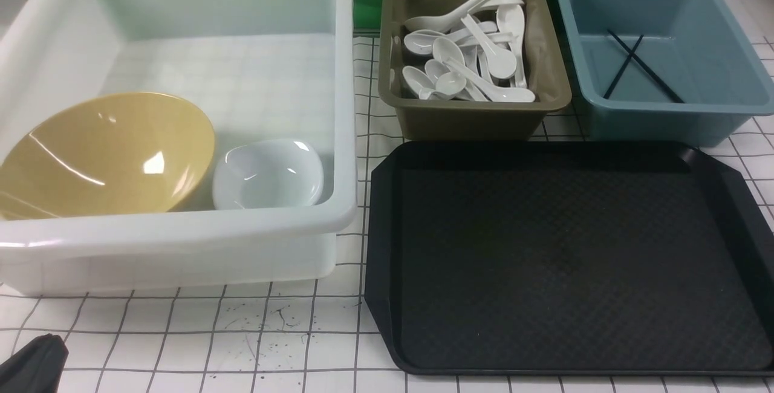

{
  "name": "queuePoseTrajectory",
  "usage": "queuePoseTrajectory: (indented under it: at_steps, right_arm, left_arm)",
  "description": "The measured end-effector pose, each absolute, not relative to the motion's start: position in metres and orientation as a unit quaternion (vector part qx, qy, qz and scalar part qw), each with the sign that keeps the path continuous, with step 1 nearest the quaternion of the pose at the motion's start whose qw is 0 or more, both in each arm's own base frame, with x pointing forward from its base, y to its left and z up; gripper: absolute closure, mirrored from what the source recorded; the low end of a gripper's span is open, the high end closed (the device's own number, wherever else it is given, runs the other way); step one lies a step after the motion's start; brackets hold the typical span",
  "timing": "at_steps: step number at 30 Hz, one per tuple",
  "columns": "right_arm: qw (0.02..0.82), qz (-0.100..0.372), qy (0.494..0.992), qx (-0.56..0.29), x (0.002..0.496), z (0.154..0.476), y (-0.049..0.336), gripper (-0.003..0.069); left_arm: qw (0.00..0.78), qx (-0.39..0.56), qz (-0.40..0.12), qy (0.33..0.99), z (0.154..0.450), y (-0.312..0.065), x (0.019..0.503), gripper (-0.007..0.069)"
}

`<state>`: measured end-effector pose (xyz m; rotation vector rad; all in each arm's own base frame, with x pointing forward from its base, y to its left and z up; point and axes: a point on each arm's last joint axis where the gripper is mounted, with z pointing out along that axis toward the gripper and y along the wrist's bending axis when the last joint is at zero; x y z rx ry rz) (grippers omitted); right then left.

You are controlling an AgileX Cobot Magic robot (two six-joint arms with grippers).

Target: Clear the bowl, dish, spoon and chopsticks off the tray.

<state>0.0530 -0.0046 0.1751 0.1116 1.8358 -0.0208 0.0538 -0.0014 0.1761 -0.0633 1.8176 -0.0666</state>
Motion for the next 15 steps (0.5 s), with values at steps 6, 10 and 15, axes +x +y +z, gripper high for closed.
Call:
queuePoseTrajectory:
  at_steps: [6,10,15]
  right_arm:
    - [0.606,-0.009,0.794,0.048,0.053,0.1751,-0.0046,0.0588]
    - [0.606,-0.009,0.794,0.048,0.053,0.1751,-0.0046,0.0582]
    - [0.606,-0.009,0.794,0.048,0.053,0.1751,-0.0046,0.0579]
  left_arm:
    - [0.614,-0.027,-0.029,0.788,0.1761,-0.0014,0.0538,0.0631]
    - [0.614,-0.027,-0.029,0.788,0.1761,-0.0014,0.0538,0.0631]
    - [0.614,-0.027,-0.029,0.788,0.1761,-0.0014,0.0538,0.0631]
